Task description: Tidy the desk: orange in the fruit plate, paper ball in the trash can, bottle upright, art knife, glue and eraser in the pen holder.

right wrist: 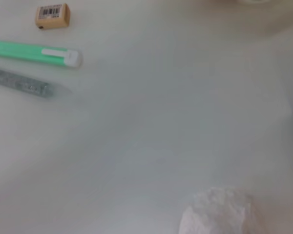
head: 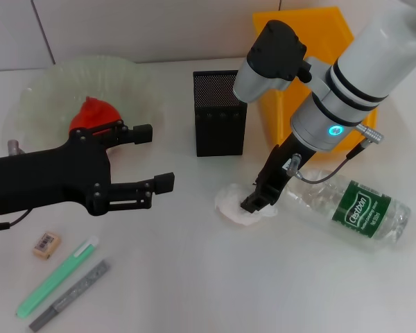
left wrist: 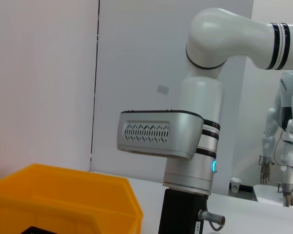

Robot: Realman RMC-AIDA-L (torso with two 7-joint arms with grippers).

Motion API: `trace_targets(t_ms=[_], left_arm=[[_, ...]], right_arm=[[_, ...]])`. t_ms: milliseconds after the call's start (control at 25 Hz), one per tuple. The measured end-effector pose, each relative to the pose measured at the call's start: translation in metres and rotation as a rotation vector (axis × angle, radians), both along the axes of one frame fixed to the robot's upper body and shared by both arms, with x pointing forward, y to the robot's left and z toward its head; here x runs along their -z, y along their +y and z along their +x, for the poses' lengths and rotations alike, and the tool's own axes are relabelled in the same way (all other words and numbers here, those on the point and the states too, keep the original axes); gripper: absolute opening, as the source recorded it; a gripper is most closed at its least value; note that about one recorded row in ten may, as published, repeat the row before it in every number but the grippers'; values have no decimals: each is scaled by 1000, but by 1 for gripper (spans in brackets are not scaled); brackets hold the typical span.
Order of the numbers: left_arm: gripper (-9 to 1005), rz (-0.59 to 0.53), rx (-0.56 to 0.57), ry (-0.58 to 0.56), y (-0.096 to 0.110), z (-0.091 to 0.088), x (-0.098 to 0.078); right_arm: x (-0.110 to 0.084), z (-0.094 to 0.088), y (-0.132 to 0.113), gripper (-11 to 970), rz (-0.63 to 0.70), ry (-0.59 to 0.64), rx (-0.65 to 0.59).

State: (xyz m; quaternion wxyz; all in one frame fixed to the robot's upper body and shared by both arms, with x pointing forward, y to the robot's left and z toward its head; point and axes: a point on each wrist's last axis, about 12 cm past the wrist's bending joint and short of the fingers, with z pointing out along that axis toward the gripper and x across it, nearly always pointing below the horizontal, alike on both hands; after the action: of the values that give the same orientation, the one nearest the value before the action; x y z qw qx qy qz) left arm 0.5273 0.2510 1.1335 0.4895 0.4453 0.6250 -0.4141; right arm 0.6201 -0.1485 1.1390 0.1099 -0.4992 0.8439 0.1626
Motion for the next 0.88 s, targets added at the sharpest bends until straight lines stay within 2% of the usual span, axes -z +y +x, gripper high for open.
trace_targets(t_ms=[600, 880], left_arm=[[859, -2, 2, 6, -1, 0, 2], [859, -3, 4, 6, -1, 0, 2]], right_arm=[[-1, -1, -3, 193, 14, 4, 9], [-15, -8, -7, 187, 74, -21, 3]])
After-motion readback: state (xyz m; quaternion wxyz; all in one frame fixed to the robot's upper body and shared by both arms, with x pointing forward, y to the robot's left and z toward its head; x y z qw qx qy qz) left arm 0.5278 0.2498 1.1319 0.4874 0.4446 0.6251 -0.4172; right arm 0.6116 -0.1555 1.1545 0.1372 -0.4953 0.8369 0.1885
